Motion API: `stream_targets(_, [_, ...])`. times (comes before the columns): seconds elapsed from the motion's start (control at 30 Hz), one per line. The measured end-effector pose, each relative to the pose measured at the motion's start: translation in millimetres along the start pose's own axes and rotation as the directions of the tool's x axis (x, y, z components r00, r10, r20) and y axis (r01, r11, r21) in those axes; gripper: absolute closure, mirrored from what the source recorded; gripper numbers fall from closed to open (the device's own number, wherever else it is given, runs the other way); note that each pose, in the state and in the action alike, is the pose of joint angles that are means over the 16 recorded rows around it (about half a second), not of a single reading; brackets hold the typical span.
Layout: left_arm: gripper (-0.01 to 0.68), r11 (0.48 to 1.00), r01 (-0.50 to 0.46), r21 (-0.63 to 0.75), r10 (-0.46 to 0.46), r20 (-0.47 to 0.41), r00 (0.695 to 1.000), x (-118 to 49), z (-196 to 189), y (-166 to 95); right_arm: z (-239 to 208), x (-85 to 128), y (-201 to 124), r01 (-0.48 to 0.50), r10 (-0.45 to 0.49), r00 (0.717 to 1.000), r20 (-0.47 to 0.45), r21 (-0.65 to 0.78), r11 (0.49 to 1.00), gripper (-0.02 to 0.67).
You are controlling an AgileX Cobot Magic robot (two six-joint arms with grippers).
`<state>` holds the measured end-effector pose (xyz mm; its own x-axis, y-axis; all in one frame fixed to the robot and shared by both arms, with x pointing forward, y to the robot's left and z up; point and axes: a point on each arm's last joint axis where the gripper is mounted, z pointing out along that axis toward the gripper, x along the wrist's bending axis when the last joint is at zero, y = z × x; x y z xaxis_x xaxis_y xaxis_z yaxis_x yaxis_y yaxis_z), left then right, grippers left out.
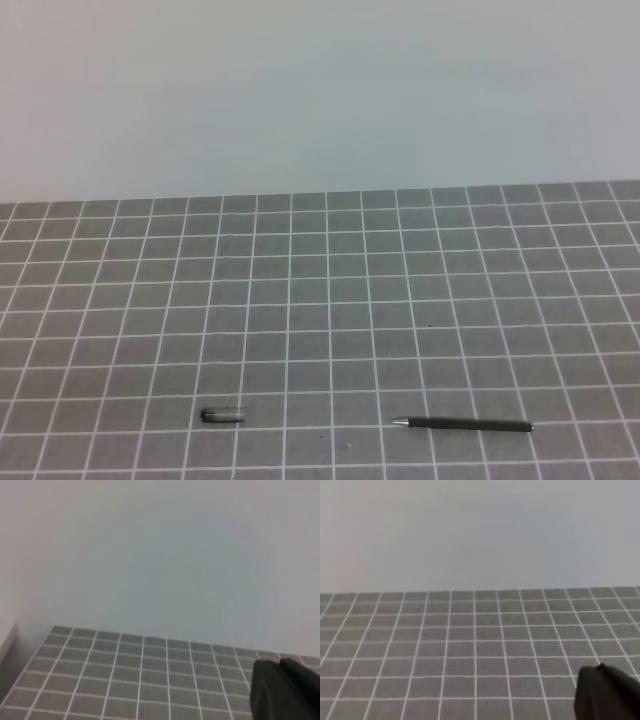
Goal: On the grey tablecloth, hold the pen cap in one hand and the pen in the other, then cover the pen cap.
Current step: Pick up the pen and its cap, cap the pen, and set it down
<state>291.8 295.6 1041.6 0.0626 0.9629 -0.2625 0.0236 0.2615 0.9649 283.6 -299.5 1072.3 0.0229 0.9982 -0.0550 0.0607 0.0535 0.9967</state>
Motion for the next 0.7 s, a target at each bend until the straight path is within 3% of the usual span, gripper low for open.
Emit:
stream_targets(0.13, [0.673, 0.998, 0.013, 0.068, -0.013, 0.000, 1.000, -0.6, 8.2, -2.3, 11.2, 4.1, 19.0, 0.087, -0.080, 0.994, -0.072, 0.102, 0.991, 0.646])
stream_targets(0.27, [0.673, 0.993, 0.019, 0.118, -0.019, 0.002, 1.000, -1.2, 14.7, -4.4, 31.9, 10.0, 37.7, 0.197, -0.159, 0.969, -0.189, 0.202, 0.959, 0.646])
stream_targets(0.5, [0.673, 0.987, 0.017, 0.158, -0.019, 0.011, 1.000, -2.2, 20.0, -6.5, 87.1, 21.5, 60.7, 0.358, -0.205, 0.886, -0.416, 0.332, 0.873, 0.645])
stream_targets(0.7, [0.673, 0.987, 0.015, 0.161, -0.018, 0.014, 1.000, -2.4, 20.4, -6.6, 142.4, 34.7, 60.8, 0.471, -0.190, 0.800, -0.569, 0.400, 0.786, 0.645])
